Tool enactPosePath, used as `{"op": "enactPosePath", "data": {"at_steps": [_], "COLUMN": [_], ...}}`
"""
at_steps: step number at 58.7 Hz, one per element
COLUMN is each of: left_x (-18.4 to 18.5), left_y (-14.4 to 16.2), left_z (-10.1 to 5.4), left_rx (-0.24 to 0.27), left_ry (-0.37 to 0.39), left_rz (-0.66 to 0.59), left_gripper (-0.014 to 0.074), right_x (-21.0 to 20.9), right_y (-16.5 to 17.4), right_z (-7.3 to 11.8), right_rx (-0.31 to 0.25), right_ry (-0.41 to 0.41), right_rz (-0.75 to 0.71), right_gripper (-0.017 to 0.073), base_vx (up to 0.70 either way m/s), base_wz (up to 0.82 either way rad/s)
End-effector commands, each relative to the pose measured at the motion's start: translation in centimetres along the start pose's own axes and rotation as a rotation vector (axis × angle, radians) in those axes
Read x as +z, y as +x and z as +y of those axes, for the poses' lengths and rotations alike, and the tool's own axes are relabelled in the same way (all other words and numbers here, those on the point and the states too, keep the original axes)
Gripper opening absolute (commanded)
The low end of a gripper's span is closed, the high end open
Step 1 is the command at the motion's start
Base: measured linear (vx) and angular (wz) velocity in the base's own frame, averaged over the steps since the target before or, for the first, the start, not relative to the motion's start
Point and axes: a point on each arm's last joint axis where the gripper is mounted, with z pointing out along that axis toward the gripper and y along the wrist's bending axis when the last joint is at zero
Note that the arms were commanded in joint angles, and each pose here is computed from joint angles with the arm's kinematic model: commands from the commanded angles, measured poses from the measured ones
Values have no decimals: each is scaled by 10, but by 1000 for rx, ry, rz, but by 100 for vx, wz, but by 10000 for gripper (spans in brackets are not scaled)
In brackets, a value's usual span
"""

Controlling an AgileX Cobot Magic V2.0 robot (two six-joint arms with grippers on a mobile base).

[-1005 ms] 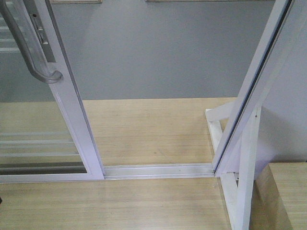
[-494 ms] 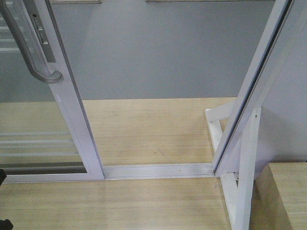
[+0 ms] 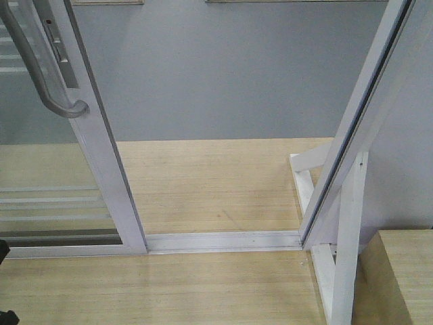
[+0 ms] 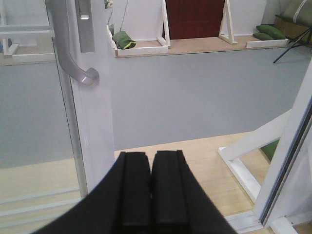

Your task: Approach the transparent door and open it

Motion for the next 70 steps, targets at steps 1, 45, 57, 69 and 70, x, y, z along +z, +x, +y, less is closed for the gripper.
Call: {"op": "enactPosePath", "data": {"at_steps": [1,45,57,69,70], "left_x": [0,0,0,0,0], "left_y": [-3,-3,-3,-3,-3], "left_z": [0,0,0,0,0], "left_rx": [-17,-17,-17,-17,-17], "left_ry": [7,7,7,7,7], "left_rz": [-77,-77,-77,-77,-77], "left_gripper": [-6,-6,-6,-6,-6], "right_x": [-2,24,24,24,24], "right_y": [-15,67,67,67,67], "right_z": [-1,-11,-11,-11,-11], "right_rx": [2,57,58,58,58], "right_ry": [14,83,83,83,83], "right_rz": [-93,-142,-142,-142,-142], "right_gripper": [-2,-2,-2,-2,-2], "base_vx": [0,0,0,0,0], "base_wz": [0,0,0,0,0]}}
